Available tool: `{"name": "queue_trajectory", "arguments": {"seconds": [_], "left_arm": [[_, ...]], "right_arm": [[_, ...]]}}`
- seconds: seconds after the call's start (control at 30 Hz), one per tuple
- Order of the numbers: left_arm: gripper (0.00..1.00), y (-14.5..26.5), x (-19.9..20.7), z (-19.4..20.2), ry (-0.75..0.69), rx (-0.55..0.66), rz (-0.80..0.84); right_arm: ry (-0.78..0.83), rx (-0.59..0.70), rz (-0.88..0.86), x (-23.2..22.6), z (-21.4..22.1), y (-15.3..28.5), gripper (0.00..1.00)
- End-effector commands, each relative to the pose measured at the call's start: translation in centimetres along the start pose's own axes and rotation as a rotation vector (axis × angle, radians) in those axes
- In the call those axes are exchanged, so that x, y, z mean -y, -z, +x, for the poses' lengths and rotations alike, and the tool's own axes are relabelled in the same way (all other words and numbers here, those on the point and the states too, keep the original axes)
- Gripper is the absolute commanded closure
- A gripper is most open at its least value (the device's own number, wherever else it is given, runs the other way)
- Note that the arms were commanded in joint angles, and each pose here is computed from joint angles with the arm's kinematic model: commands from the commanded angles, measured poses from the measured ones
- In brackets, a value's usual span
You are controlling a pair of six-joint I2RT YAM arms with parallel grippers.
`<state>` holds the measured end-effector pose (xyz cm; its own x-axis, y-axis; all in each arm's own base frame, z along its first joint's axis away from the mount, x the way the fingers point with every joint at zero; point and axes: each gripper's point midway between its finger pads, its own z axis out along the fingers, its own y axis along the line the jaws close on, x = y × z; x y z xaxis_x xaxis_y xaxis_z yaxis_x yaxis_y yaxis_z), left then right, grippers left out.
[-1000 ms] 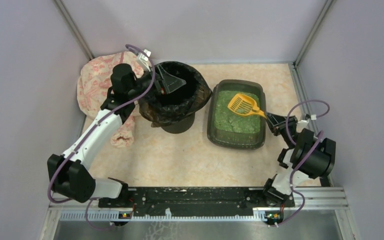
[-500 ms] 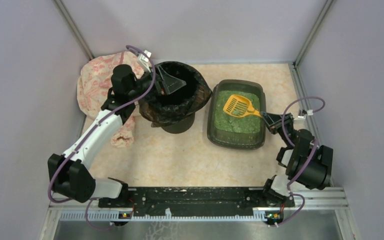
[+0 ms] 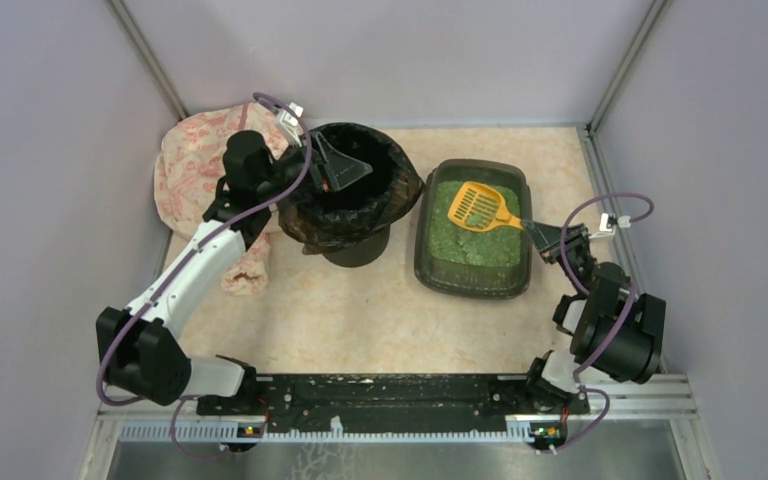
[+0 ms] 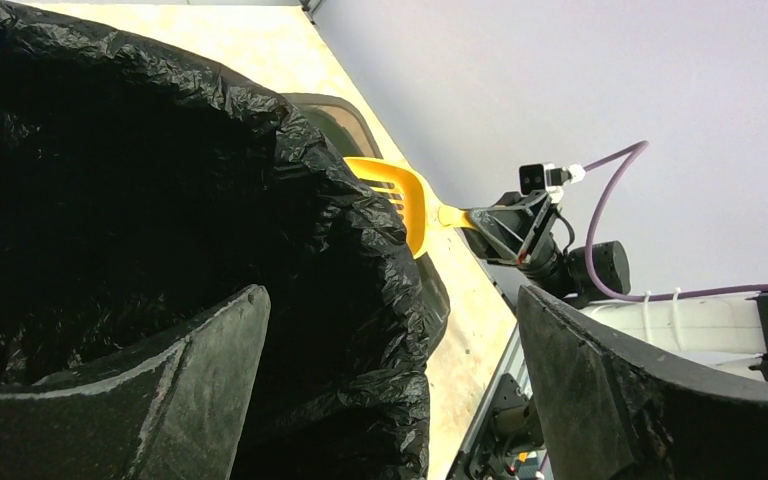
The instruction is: Clean the litter box
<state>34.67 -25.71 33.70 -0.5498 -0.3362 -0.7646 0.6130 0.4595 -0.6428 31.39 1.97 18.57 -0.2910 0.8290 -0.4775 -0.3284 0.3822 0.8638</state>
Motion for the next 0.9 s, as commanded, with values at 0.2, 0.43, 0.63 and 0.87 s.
{"name": "queue_trajectory", "arguments": {"seconds": [0.2,0.43,0.63,0.87], "left_arm": [[0.01,0.8,1.2,-0.5,-0.020,0.016,0.039],[0.01,1.3,1.3,-1.2,-0.035,0.039,0.021],[0.01,2.4,0.0,-2.5,-0.041,0.077,-0.068],[0.01,3.9,-1.9,-4.2,-0.025,0.135,-0.183]], "right_arm": [[0.174,0.079,-0.148,-4.5,-2.1,0.0,1.00],[0.098,0.161,-0.099,-3.6,-2.1,0.4,1.00],[0.021,0.178,-0.185,-6.8,-3.8,0.0,1.00],[0.017,0.190,-0.169,-11.2,-6.4,-1.8,1.00]]}}
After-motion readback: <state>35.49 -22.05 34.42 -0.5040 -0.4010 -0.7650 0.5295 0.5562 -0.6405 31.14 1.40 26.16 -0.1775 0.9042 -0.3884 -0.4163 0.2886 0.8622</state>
